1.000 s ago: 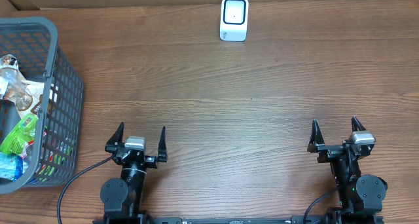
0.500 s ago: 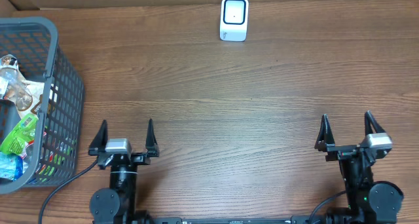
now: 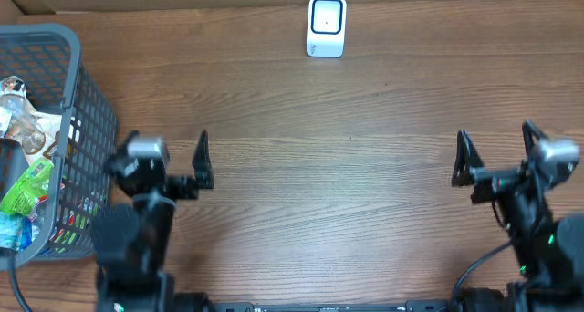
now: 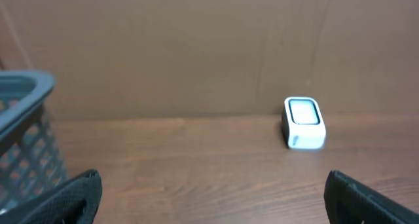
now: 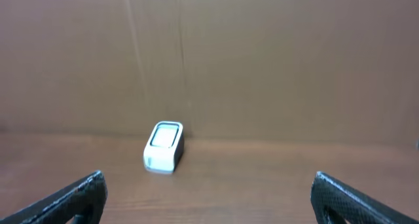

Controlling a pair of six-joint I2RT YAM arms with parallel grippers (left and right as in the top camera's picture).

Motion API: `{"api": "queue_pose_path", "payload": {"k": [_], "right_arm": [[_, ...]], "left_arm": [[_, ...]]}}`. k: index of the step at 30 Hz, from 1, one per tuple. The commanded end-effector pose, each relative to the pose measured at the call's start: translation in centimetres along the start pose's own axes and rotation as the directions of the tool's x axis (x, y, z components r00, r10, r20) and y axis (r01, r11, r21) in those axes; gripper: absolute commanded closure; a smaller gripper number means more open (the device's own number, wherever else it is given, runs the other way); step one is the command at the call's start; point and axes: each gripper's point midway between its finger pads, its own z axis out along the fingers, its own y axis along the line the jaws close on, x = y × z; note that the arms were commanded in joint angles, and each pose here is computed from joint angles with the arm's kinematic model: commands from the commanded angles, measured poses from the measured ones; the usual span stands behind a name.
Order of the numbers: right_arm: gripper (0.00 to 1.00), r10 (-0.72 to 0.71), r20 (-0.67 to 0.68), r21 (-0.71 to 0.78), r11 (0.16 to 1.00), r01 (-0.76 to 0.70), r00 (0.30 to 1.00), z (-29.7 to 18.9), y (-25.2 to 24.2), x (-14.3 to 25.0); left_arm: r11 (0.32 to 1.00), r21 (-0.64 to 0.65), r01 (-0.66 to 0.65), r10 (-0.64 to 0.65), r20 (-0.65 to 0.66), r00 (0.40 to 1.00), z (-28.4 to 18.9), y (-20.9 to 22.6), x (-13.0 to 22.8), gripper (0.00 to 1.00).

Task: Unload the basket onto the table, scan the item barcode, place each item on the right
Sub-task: 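Raise the left gripper and reach into the grey basket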

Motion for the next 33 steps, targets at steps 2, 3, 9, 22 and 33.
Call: {"api": "queue_pose_path", "payload": {"k": [2, 3, 9, 22, 33], "right_arm": [[0.00, 0.018, -0.075, -0.061, 0.998, -0.023, 0.997, 1.4, 1.1, -2.9], [0.00, 0.026, -0.113, -0.069, 0.997, -0.034, 0.993, 1.9, 1.2, -3.2], [0.00, 0.074, -0.336, -0.049, 0.994, -0.096, 0.939, 4.9, 0.8, -3.2], [0.00, 0.157, -0.681, -0.064, 0.960, -0.273, 0.715, 11.6, 1.1, 5.4], [0.03, 0.167, -0.722, -0.071, 0.947, -0.312, 0.672, 12.2, 1.5, 7.0]], "left_arm": [[0.995, 0.097, -0.021, 0.027, -0.052, 0.998, 1.6, -1.4, -5.2, 0.00], [0.993, 0.119, -0.013, 0.024, -0.087, 0.996, 2.1, -1.8, -6.1, 0.00], [0.982, 0.176, 0.068, 0.000, -0.359, 0.933, 4.6, -2.7, -8.9, 0.00], [0.978, 0.135, 0.158, -0.033, -0.651, 0.759, 9.8, -2.0, -5.0, 0.00], [0.790, -0.480, 0.381, -0.548, -0.275, 0.790, 1.7, 16.2, -13.1, 0.05]]}}
